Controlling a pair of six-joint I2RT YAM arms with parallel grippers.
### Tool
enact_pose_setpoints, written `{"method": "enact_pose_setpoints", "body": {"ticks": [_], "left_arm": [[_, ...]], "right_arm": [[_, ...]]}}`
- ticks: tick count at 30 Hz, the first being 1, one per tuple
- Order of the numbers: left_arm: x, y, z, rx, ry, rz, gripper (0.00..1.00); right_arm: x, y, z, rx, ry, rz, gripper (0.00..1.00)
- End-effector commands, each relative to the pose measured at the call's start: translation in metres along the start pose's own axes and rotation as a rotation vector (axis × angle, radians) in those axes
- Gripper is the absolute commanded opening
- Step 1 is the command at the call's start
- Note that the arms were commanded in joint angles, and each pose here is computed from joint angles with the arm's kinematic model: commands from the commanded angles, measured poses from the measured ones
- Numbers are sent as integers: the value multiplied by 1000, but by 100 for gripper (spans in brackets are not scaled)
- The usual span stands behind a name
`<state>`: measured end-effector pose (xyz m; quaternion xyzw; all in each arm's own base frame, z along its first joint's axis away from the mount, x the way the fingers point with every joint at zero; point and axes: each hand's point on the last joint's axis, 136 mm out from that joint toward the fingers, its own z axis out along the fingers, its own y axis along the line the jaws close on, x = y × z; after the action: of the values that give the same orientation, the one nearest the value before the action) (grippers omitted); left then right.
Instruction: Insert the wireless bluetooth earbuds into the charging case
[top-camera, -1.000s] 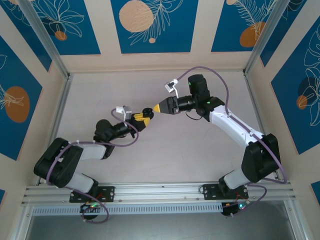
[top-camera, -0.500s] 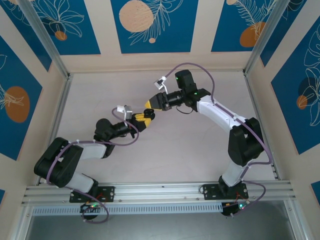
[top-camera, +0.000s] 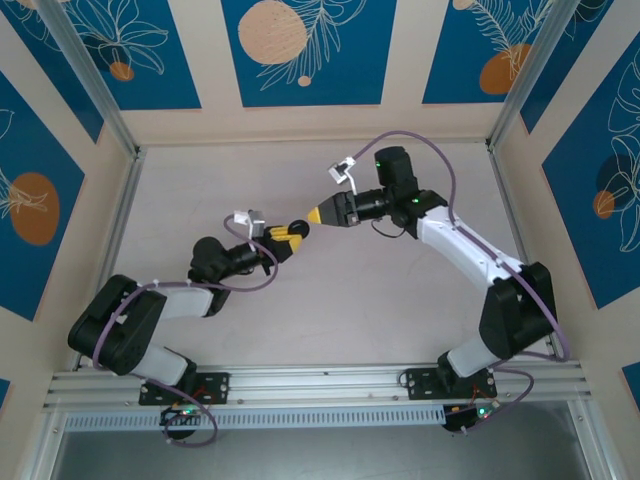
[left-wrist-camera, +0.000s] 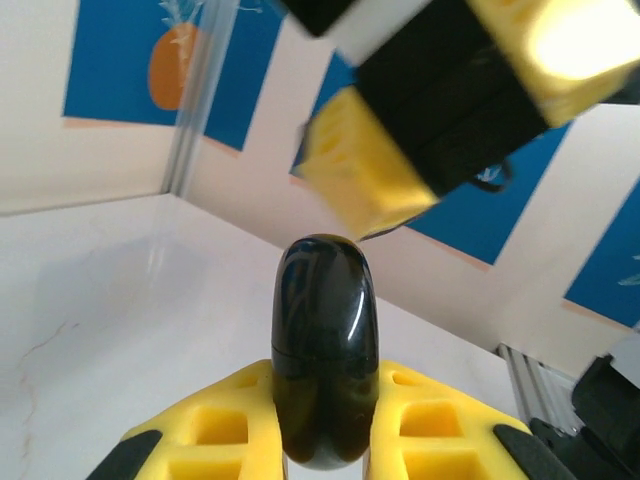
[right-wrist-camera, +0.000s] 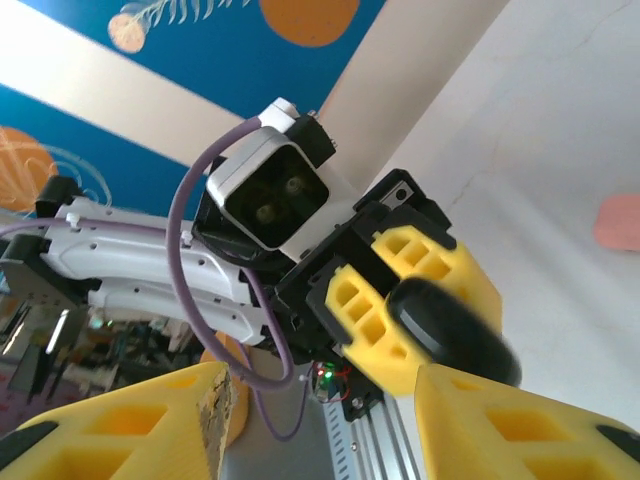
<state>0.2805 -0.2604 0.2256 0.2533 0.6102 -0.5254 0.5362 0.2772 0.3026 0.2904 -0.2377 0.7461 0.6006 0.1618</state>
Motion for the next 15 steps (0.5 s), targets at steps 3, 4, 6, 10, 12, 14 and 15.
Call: {"method": "enact_pose_setpoints", "body": {"ticks": [3, 4, 6, 10, 12, 14, 15], "left_arm": [[30, 38, -6, -178, 56, -219, 0], [40, 46, -7, -215, 77, -280, 0], [60, 57, -9, -274, 140, -389, 0], [99, 73, -16, -391, 284, -566, 0], [113, 77, -20, -438, 343, -622, 1], [127, 80, -25, -484, 406, -676, 3], [134, 82, -29, -515, 439, -707, 5]], "right_arm": [[7, -57, -24, 239, -87, 201, 50], [9, -66, -27, 270, -102, 238, 49], [12, -80, -32, 314, -114, 293, 49], [18, -96, -36, 366, -118, 350, 49], [21, -100, -37, 379, -116, 361, 49], [22, -102, -36, 383, -112, 367, 49], [23, -103, -36, 385, -111, 369, 49]]}}
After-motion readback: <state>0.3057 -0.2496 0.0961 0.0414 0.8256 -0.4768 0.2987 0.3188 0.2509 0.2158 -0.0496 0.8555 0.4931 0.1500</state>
